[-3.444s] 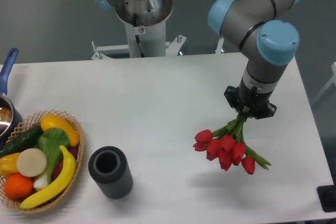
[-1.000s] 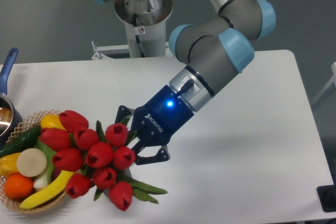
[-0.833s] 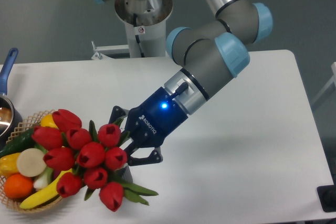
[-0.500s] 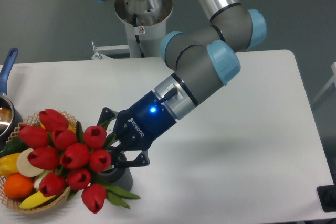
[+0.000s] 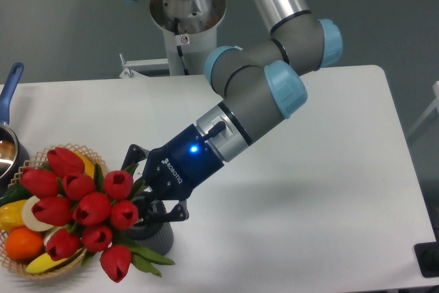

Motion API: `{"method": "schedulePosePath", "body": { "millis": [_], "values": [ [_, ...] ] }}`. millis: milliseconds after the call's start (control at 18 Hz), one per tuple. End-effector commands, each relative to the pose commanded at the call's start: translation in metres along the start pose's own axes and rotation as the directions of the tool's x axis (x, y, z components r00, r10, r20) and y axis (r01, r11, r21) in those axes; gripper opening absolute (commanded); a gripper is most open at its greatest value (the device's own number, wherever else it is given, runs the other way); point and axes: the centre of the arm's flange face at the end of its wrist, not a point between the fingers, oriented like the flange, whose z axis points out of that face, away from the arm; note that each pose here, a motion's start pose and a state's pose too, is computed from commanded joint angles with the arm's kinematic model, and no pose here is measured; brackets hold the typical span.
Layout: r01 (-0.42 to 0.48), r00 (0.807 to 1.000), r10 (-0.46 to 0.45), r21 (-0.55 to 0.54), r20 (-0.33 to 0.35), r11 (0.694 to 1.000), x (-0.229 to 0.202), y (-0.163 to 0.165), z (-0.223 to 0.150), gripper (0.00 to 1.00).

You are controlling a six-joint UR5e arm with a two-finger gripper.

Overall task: Insert the flowers into the vase
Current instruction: 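Push the tulip stems deeper into the vase and straighten the bunch upright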

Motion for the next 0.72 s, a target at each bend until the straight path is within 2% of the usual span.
{"method": "schedulePosePath", "body": {
  "millis": [722],
  "values": [
    [0.0, 1.0, 0.0, -0.019, -0.024, 1.0, 0.004, 0.037, 0.013, 0.12]
  ]
}}
